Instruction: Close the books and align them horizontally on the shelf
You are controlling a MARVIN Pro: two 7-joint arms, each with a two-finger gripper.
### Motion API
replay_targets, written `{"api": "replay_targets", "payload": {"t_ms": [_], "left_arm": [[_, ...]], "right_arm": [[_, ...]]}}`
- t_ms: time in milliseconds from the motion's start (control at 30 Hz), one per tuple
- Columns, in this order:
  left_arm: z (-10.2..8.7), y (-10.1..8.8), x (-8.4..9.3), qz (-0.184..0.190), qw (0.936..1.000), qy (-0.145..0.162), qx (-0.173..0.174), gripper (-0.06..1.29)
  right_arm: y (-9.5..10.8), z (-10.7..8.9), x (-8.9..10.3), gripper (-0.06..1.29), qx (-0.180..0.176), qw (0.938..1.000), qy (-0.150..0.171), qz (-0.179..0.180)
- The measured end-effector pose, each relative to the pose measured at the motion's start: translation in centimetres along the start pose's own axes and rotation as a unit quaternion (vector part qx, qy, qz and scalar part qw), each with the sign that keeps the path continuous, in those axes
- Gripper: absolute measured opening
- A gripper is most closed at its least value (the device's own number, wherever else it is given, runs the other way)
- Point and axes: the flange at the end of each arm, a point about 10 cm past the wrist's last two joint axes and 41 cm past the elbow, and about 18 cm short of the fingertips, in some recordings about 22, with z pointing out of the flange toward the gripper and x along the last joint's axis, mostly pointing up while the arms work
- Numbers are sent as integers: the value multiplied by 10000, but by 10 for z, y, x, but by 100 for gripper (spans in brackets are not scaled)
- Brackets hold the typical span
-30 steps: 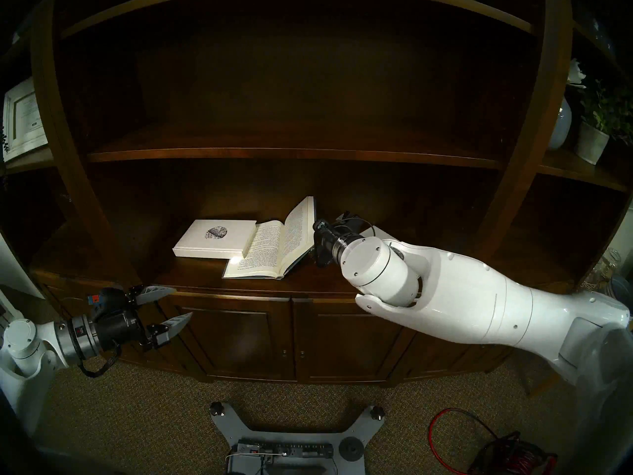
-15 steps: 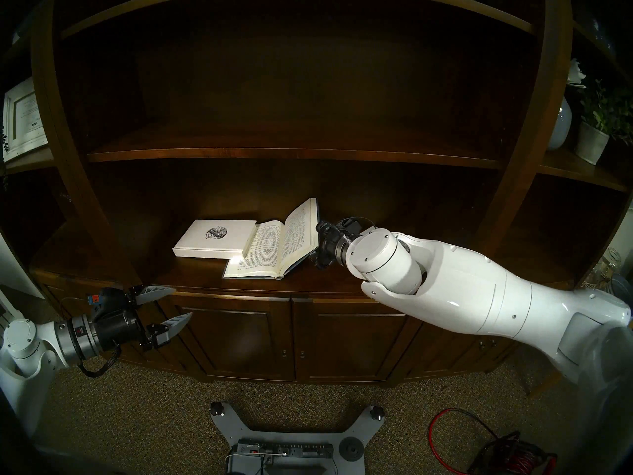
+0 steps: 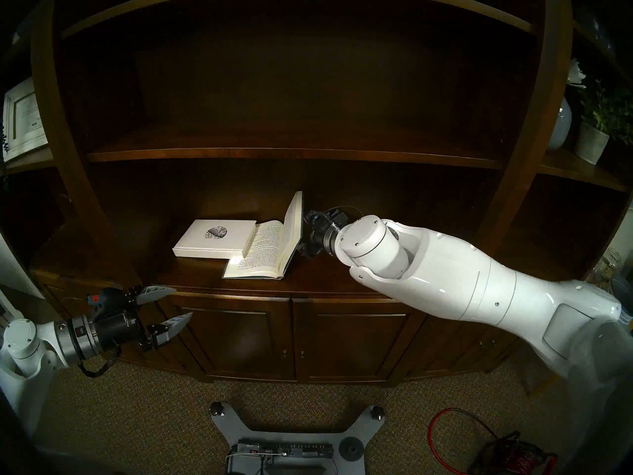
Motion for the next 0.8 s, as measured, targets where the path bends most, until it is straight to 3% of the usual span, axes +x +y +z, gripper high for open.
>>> {"api": "replay_targets", "payload": {"t_ms": [400,600,800], "left_arm": [[0,0,0,0,10000,0,0,126],[0,0,0,0,10000,0,0,126],[0,0,0,1,10000,1,1,126]], "right_arm": [[-3,21,28,124,426,9985,178,295],[-7,32,36,124,644,9969,166,416],[-11,32,40,124,769,9960,196,407]]}}
